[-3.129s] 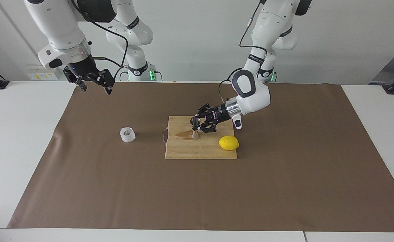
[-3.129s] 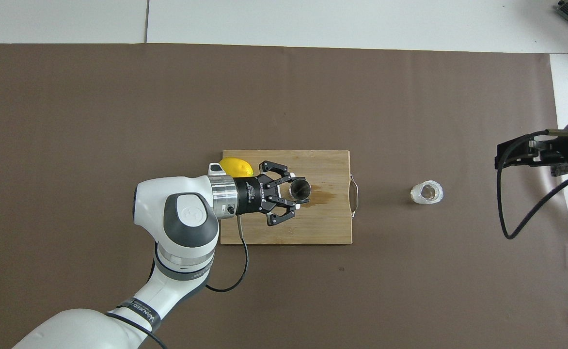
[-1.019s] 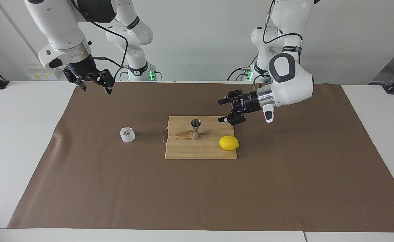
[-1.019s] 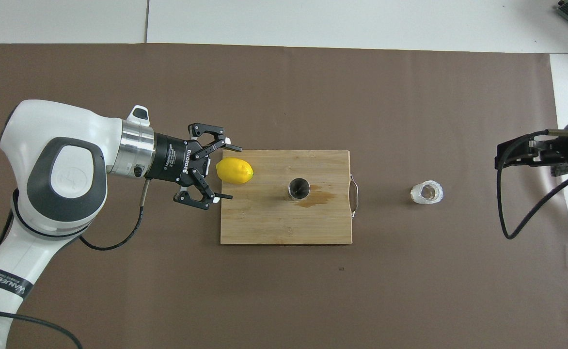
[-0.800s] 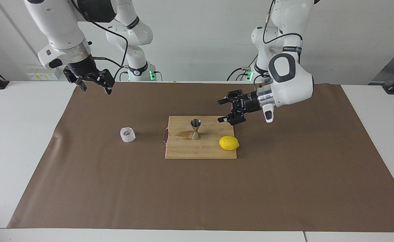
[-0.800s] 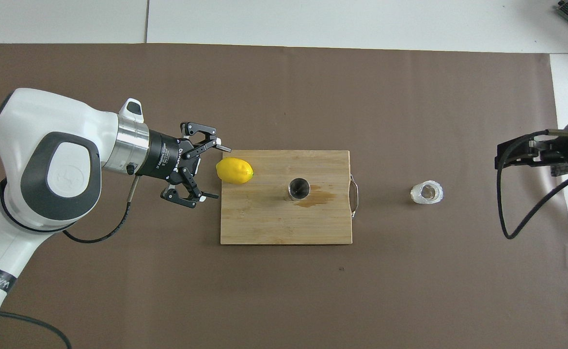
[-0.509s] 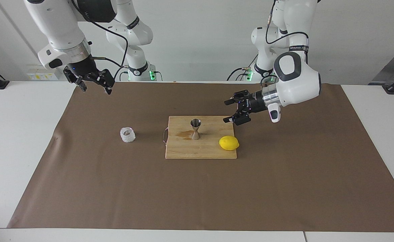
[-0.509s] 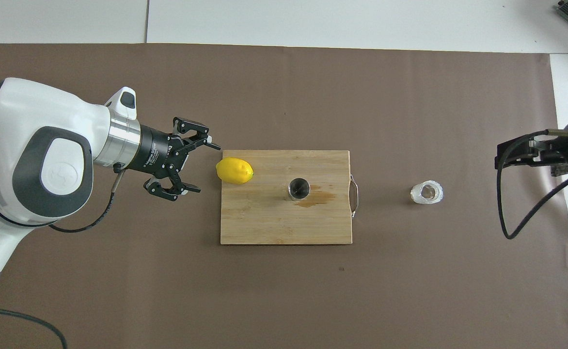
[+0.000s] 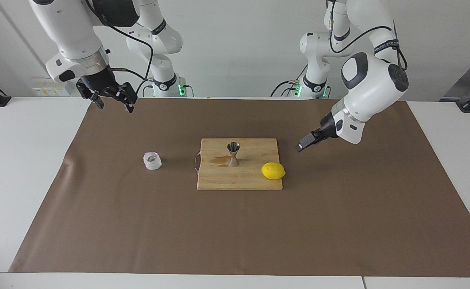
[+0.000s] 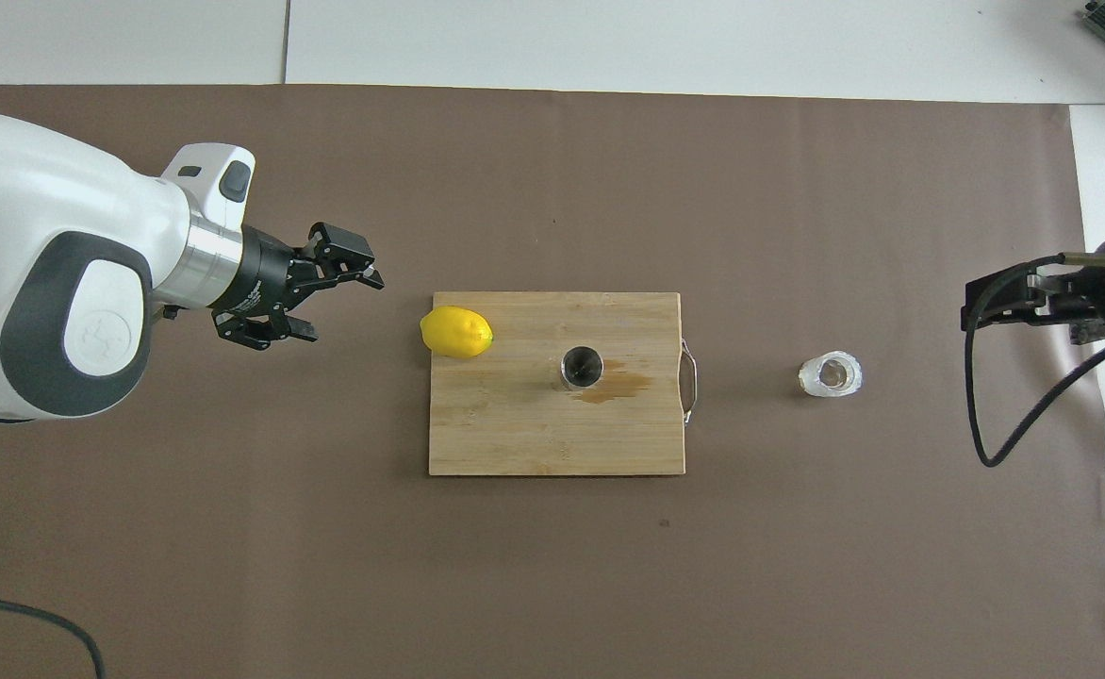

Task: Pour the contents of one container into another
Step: 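Withdraw the left gripper while the right gripper reaches toward the white cup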

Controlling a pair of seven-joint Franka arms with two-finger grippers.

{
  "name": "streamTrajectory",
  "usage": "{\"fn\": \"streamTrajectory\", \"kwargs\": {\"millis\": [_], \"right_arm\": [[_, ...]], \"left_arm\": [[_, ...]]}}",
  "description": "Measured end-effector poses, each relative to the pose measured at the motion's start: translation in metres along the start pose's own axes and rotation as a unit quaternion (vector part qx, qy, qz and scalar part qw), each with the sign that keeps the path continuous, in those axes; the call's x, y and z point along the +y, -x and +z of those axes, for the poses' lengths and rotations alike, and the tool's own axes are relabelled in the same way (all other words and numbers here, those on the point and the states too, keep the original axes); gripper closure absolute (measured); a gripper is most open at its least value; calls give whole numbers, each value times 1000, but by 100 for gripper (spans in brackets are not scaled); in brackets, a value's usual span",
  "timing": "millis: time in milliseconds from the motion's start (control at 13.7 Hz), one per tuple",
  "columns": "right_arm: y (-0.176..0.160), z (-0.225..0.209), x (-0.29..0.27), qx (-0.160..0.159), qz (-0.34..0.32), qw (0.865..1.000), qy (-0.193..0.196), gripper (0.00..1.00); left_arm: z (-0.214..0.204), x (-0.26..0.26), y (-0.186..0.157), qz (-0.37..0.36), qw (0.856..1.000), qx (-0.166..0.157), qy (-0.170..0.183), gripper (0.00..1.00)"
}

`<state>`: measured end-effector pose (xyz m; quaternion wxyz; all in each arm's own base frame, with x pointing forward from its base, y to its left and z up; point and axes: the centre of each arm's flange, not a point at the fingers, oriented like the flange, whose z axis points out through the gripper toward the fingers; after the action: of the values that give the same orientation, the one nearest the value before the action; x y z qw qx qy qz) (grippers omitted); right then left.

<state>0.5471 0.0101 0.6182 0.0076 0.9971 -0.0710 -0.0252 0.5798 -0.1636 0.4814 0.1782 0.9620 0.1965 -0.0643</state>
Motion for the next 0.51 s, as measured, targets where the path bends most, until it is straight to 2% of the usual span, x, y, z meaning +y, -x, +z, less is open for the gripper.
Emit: {"fn": "streamTrajectory", "kwargs": {"millis": [146,291,509], "right_arm": [[0,3,-1,-3,-15,1000,0,0],[3,14,-6,-10,-51,999,1,0],[10,45,-12,2,-157,988,0,0]], "left_arm": [[-17,-17,-16,75,996,33,-37,0],[-33,-27,-25,110,990,54,-66,0],[-58,-32,-25,141,978,94,-119,0]]}}
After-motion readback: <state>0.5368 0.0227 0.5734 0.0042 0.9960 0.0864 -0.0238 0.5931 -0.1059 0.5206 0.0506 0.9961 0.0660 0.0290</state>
